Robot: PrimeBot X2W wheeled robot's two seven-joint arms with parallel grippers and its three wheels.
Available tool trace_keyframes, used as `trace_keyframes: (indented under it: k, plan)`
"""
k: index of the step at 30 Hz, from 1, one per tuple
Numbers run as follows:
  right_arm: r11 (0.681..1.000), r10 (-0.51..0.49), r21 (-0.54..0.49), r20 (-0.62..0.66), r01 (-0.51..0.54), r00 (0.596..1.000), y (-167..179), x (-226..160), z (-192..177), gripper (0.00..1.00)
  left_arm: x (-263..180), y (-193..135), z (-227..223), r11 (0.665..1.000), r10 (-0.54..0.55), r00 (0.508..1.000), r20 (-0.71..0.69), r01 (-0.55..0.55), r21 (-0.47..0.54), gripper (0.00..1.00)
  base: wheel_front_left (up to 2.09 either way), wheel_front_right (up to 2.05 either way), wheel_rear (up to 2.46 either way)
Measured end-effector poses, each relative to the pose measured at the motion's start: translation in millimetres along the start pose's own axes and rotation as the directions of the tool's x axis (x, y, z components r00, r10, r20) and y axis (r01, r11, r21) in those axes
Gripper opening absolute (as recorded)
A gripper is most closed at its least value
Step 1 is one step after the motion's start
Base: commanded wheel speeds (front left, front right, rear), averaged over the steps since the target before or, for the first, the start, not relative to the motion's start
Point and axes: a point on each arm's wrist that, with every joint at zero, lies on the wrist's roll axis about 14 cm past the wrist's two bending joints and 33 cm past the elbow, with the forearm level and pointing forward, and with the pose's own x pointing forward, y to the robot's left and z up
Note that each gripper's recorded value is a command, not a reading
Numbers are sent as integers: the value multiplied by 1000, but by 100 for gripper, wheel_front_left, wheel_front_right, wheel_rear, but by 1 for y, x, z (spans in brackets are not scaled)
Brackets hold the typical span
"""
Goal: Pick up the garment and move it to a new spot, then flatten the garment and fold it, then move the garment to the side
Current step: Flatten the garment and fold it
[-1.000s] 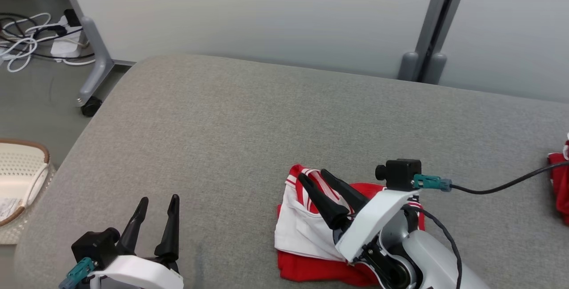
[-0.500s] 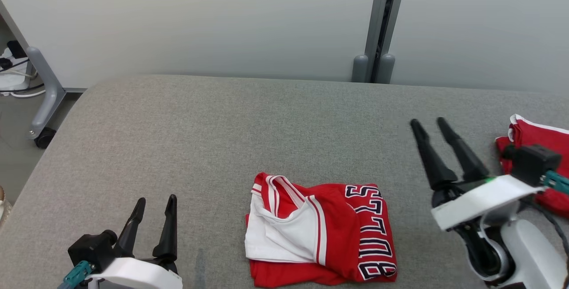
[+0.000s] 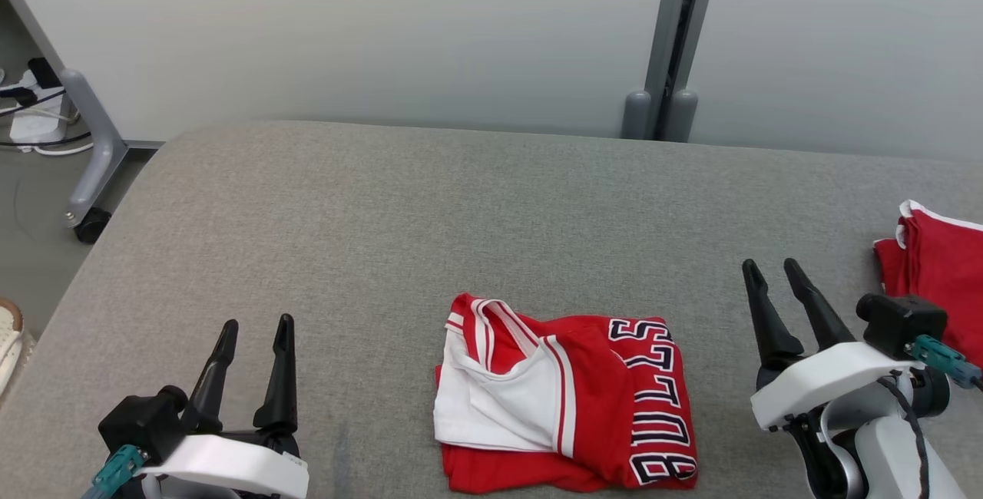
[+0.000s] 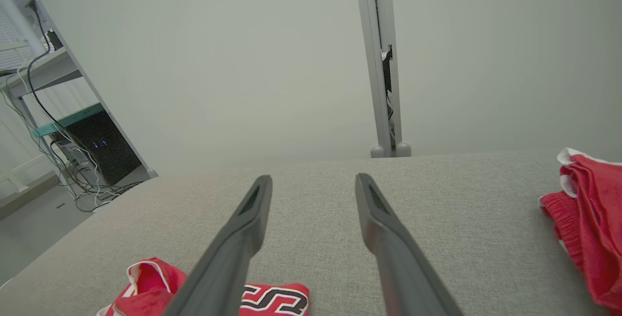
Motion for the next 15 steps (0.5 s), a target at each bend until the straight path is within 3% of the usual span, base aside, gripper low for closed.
trace_keyframes:
  k: [1,9,15]
  plan:
    - [1000,2,-12,-13,-2,1000,1,2,-4,0,-1,1,1,1000,4,1000,5,-4,1,100,0,0,0]
    - [997,26,-72,-161,-38,987,12,13,-43,0,-11,13,14,999,45,998,50,-45,10,100,0,0,0]
    - [997,57,-29,-303,-69,951,28,12,-82,0,-23,19,19,997,73,995,75,-75,18,100,0,0,0]
